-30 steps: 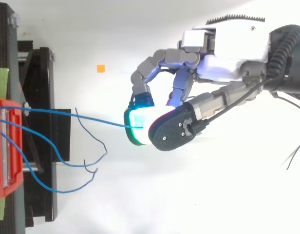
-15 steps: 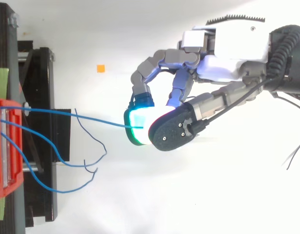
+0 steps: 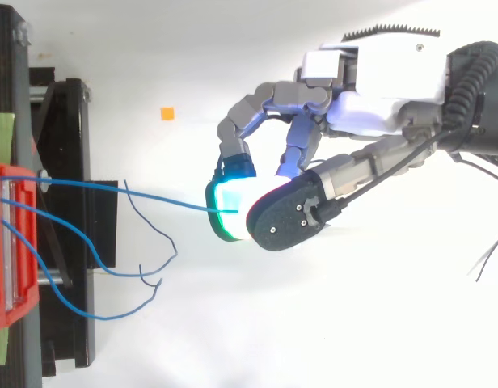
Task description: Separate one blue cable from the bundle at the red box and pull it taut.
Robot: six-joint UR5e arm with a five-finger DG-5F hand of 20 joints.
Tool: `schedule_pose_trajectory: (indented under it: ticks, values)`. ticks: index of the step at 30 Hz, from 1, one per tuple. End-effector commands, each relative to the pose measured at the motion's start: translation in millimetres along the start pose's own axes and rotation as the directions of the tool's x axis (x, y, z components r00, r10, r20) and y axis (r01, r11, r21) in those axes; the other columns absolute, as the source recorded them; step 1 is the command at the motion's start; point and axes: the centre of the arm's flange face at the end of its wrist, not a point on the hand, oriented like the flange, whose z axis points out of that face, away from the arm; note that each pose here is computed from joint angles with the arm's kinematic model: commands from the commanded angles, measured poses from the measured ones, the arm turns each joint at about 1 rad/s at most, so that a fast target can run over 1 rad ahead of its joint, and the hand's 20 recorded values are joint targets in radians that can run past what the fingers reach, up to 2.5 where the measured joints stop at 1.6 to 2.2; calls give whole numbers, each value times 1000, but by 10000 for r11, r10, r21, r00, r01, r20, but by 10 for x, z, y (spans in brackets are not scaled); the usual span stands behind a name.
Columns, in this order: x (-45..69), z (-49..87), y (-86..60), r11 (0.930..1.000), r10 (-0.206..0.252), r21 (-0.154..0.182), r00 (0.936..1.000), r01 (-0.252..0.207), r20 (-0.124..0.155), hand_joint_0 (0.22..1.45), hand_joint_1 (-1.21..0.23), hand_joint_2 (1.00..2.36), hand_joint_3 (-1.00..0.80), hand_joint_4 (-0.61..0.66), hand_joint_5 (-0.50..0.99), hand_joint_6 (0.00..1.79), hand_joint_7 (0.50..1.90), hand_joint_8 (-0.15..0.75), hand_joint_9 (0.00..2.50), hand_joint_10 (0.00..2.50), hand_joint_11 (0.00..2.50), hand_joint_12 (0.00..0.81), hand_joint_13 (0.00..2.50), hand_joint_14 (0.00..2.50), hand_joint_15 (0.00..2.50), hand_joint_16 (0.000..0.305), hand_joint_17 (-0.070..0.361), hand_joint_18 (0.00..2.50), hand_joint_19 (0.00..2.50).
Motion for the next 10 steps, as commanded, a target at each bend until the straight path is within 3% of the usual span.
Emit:
schedule_pose_trajectory:
  ticks: [1,10]
  values:
    - [-5,-1,0,10000,0,0,10000,0,7,675,-729,1017,-241,84,-163,923,1151,407,1312,10,1471,452,1175,24,830,55,123,1122,768]
    - [-5,-1,0,10000,0,0,10000,0,7,674,-725,1016,-258,91,-167,923,1137,404,1309,9,1445,450,1186,25,822,54,122,1127,768]
